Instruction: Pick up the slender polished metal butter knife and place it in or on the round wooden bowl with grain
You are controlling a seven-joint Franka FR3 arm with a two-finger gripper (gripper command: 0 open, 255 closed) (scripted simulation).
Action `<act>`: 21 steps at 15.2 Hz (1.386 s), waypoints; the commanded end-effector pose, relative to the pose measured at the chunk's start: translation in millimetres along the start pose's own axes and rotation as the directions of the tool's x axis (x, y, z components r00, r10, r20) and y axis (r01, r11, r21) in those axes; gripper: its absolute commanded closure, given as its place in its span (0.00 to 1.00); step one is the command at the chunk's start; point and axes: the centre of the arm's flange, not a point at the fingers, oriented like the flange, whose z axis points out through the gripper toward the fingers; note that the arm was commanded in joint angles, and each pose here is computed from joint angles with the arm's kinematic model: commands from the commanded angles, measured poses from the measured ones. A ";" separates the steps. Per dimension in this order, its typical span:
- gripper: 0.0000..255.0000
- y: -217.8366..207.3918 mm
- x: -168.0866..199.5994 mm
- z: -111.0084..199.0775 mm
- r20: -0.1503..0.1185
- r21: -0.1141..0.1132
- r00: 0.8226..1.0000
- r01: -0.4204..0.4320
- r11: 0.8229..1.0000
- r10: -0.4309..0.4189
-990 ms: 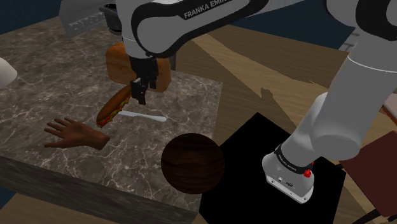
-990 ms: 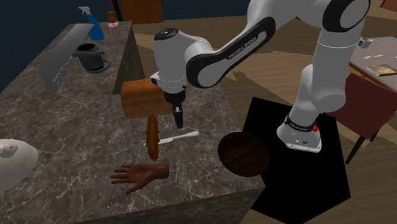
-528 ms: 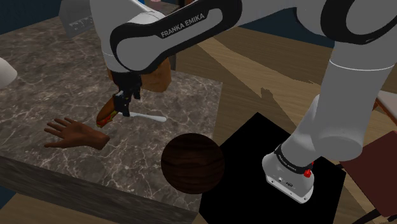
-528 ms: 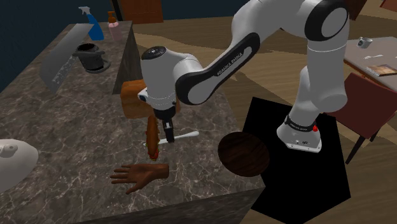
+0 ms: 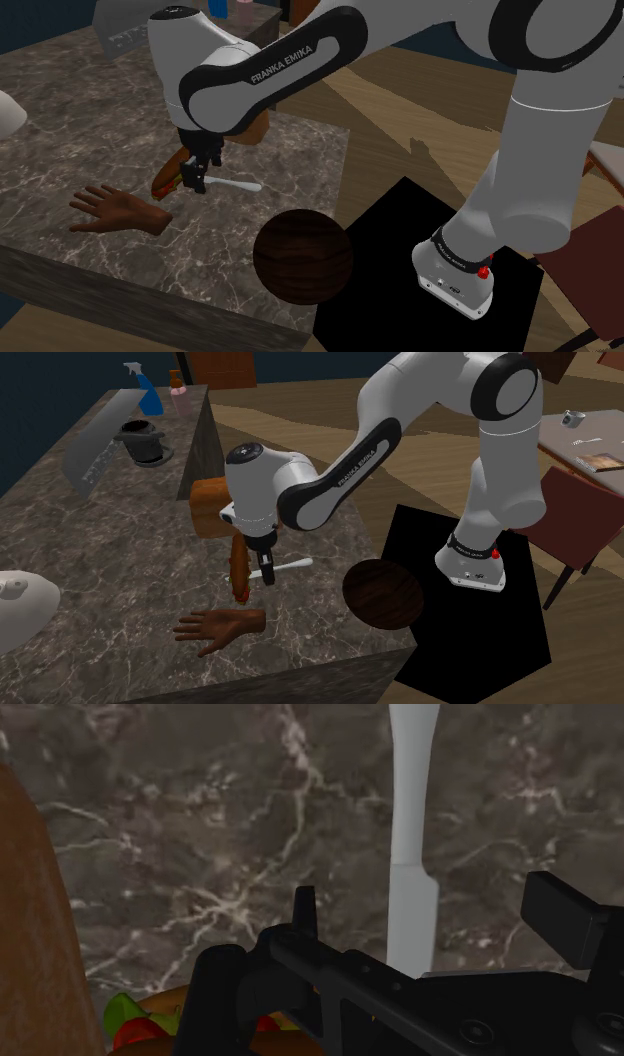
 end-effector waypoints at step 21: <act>1.00 -1.3 -0.1 -30.9 0.000 0.000 1.000 0.000 1.000 0.000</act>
